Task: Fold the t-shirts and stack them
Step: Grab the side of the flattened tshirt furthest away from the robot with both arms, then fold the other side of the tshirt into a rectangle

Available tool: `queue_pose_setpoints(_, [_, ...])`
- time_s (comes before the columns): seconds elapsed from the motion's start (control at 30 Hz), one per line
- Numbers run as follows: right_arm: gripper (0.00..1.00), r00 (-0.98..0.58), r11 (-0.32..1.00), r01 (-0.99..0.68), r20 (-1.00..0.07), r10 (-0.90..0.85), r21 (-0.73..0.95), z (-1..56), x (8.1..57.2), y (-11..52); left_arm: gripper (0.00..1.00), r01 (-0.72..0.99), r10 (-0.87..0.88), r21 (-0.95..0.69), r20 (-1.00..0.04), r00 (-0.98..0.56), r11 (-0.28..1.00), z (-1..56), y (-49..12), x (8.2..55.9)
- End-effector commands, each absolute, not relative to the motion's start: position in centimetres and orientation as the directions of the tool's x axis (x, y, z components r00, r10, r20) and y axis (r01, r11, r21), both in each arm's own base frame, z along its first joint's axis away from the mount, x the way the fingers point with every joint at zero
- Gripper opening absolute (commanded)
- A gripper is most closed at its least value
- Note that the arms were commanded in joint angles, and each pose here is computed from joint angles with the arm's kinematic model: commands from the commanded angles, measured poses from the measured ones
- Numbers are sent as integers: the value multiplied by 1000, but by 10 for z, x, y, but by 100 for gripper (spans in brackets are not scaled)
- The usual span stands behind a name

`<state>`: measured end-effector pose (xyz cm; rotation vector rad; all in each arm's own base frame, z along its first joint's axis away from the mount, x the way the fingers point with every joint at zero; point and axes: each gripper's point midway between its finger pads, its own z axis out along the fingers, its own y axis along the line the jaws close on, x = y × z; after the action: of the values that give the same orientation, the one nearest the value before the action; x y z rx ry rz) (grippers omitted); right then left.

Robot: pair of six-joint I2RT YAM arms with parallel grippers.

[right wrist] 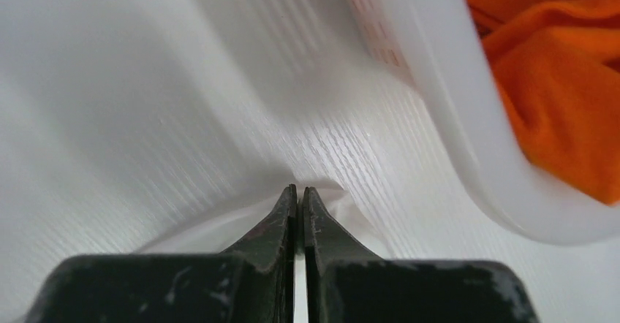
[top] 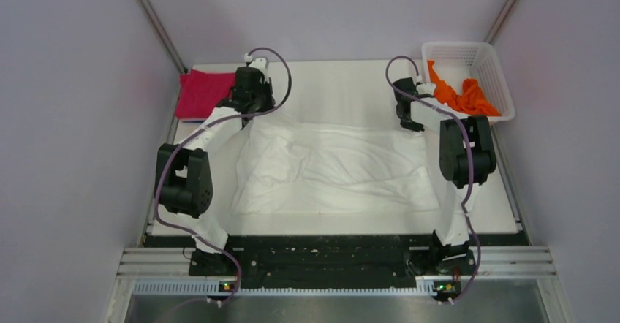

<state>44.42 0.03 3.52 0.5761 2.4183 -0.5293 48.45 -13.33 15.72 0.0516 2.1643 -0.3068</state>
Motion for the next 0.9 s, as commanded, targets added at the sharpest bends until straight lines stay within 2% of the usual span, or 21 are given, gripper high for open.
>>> queue_pose_setpoints(0.0, [0, -646, 843, 517, -715, 268, -150, 86, 447, 3, 0, 165, -104, -228, -833, -544, 960, 181, -138, 460])
queue_pose_setpoints(0.27, [0, -633, 886, 450, -738, 233, -106, 105, 421, 21, 0, 97, -141, -219, -851, -505, 971, 190, -125, 405])
queue_pose_setpoints(0.5, [0, -611, 882, 463, -752, 247, -86, 112, 395, 17, 0, 59, -182, -235, -867, -464, 970, 200, -117, 358])
queue_pose_setpoints(0.87, [0, -606, 893, 446, -754, 255, -57, 123, 366, 15, 0, -28, -260, -281, -839, -478, 959, 175, -116, 291])
